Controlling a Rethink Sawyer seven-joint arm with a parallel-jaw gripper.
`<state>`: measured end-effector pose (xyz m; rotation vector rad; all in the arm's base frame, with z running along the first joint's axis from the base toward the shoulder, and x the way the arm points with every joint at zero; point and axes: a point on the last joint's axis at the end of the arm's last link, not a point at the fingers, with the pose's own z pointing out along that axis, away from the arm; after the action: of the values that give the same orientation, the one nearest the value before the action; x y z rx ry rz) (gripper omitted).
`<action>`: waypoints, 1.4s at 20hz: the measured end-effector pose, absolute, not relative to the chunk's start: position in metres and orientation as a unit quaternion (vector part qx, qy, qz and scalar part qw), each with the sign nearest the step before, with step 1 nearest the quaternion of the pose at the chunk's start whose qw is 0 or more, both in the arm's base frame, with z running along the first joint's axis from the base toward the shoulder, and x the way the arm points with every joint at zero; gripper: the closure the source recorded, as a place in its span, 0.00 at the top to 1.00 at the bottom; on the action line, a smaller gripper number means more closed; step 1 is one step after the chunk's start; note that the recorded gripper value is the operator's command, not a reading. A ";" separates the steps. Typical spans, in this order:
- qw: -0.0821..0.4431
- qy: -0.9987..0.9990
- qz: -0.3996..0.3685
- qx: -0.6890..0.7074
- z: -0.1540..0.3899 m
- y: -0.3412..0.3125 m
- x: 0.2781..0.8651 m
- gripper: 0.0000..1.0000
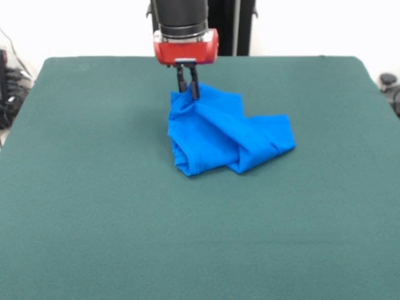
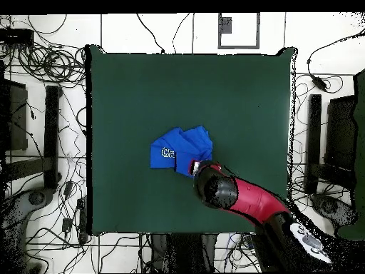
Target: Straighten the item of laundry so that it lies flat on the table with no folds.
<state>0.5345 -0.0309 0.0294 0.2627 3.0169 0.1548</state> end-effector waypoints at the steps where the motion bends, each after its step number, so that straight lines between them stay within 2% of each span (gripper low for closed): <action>1: 0.056 0.993 0.052 0.087 0.028 -0.030 0.529 0.00; 13: 0.059 0.993 0.054 0.086 0.022 -0.039 0.514 0.00; 21: 0.064 0.991 0.059 0.105 0.022 -0.076 0.510 0.00; 28: 0.044 0.990 0.075 0.114 0.015 -0.102 0.509 0.00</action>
<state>0.5087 -0.1022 0.0148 0.3485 3.0255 0.2297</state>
